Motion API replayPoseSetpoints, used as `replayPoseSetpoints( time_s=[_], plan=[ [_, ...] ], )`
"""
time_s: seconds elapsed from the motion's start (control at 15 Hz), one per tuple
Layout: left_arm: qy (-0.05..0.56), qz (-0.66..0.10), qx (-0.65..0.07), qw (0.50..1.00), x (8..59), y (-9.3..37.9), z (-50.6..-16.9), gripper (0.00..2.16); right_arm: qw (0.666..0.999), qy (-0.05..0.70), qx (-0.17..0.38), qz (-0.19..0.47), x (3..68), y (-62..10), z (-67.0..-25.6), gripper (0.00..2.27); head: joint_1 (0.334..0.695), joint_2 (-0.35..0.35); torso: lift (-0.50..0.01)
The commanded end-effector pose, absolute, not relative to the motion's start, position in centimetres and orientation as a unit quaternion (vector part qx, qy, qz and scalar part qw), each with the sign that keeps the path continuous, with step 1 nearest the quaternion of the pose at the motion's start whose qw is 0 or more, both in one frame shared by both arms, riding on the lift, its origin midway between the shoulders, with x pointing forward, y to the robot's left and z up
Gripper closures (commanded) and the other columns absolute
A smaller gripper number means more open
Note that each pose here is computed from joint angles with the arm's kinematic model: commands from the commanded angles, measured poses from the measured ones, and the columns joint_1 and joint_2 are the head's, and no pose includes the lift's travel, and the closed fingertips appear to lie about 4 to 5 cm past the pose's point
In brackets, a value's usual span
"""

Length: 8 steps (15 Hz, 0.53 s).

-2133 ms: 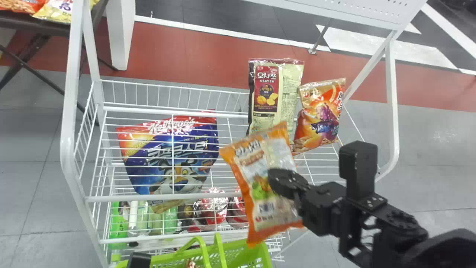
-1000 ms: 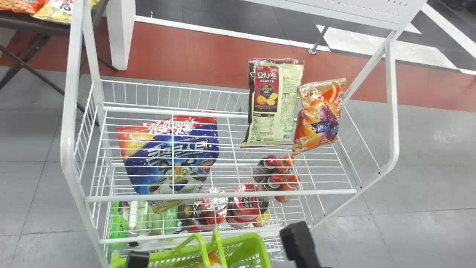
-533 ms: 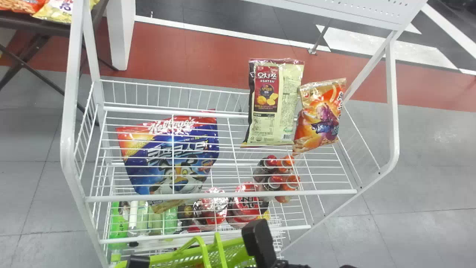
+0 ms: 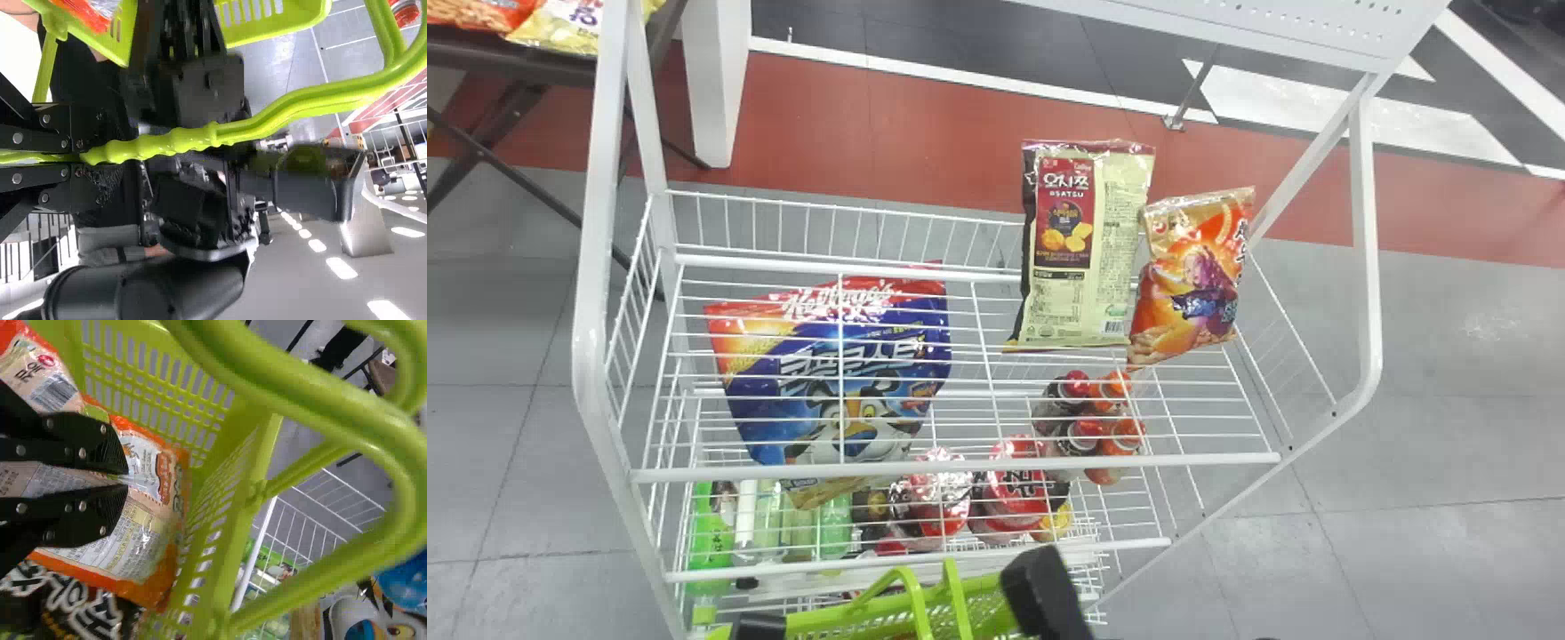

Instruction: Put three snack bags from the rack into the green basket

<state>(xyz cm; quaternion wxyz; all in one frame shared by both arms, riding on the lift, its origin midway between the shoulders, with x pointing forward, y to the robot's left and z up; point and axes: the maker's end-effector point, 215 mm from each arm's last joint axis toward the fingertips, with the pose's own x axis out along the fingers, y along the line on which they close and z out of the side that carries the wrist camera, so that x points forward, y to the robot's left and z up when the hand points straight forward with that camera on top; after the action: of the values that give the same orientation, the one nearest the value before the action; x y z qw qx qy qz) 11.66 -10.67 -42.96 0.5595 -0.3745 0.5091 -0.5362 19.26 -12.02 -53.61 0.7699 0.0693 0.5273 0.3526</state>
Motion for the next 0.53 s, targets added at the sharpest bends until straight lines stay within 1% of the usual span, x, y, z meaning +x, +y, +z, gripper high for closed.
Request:
replayPoseSetpoints(
  time_s=[0.0,0.13,0.27,0.33,0.47],
  plan=[
    [0.507,-0.538,-0.375,0.559,11.5,-10.9,-42.8,1.27,0.772,0.534,0.104,0.327,19.8,-14.6,-51.4,0.00,0.695,-0.350,0.000],
    [0.507,-0.538,-0.372,0.561,11.5,-11.0,-42.8,1.27,0.784,0.521,0.124,0.314,20.8,-16.1,-50.0,0.03,0.695,-0.350,0.000],
    [0.506,-0.538,-0.372,0.563,11.5,-10.9,-42.8,1.27,0.805,0.501,0.126,0.291,22.1,-18.2,-48.2,0.04,0.695,-0.350,0.000],
    [0.506,-0.537,-0.372,0.563,11.4,-10.9,-42.8,1.27,0.822,0.478,0.133,0.279,23.7,-19.4,-47.1,0.05,0.695,-0.350,0.000],
    [0.505,-0.537,-0.372,0.564,11.4,-10.9,-42.7,1.27,0.871,0.397,0.123,0.262,28.3,-21.9,-43.7,0.06,0.695,-0.350,0.000]
  ],
)
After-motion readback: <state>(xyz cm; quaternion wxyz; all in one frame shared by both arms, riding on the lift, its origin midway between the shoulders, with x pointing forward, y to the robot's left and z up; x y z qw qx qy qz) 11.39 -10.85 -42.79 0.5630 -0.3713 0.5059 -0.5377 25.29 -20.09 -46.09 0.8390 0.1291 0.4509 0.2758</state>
